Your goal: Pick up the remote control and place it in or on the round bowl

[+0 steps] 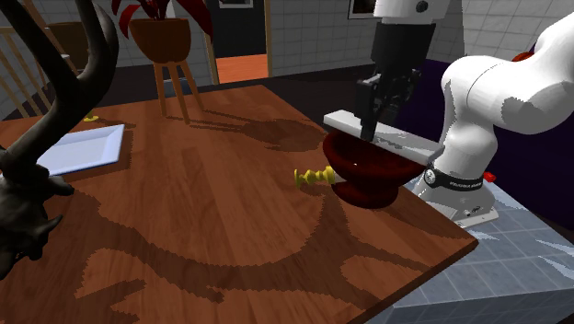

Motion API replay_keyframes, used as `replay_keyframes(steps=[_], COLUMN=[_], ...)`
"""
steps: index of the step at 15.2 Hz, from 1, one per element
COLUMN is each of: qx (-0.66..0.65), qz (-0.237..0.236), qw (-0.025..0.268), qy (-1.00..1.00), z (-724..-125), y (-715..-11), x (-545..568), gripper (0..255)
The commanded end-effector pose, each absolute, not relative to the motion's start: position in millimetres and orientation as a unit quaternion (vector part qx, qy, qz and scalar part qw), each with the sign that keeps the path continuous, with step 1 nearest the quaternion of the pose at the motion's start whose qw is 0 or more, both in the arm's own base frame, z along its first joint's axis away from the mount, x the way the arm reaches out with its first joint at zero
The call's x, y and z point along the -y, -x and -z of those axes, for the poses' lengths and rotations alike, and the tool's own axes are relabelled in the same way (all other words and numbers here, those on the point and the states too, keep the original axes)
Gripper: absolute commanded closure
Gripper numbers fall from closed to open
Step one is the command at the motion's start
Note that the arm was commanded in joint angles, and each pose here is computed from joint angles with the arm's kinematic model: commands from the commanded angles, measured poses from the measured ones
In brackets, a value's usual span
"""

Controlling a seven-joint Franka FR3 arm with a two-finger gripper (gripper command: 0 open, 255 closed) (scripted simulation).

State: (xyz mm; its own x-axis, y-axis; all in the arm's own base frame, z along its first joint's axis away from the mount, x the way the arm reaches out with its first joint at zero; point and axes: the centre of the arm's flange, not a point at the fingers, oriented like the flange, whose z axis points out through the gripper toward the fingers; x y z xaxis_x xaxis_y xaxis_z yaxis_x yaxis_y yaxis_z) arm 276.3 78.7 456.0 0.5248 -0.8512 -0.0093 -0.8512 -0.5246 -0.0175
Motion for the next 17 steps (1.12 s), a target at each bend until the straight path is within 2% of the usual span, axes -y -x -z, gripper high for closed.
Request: replay_keyframes(steps=[1, 11, 12, 17], qx=[-0.487, -0.487, -0.487, -0.487], qz=[0.001, 0.001, 0.001, 0.001], qw=[0.01, 0.01, 0.01, 0.01], qy=[0.873, 0.873, 0.873, 0.873], z=[-445, -433, -432, -433], y=[-276, -276, -276, -276], x=[-78, -78, -78, -78], gripper=[255, 255, 0, 0])
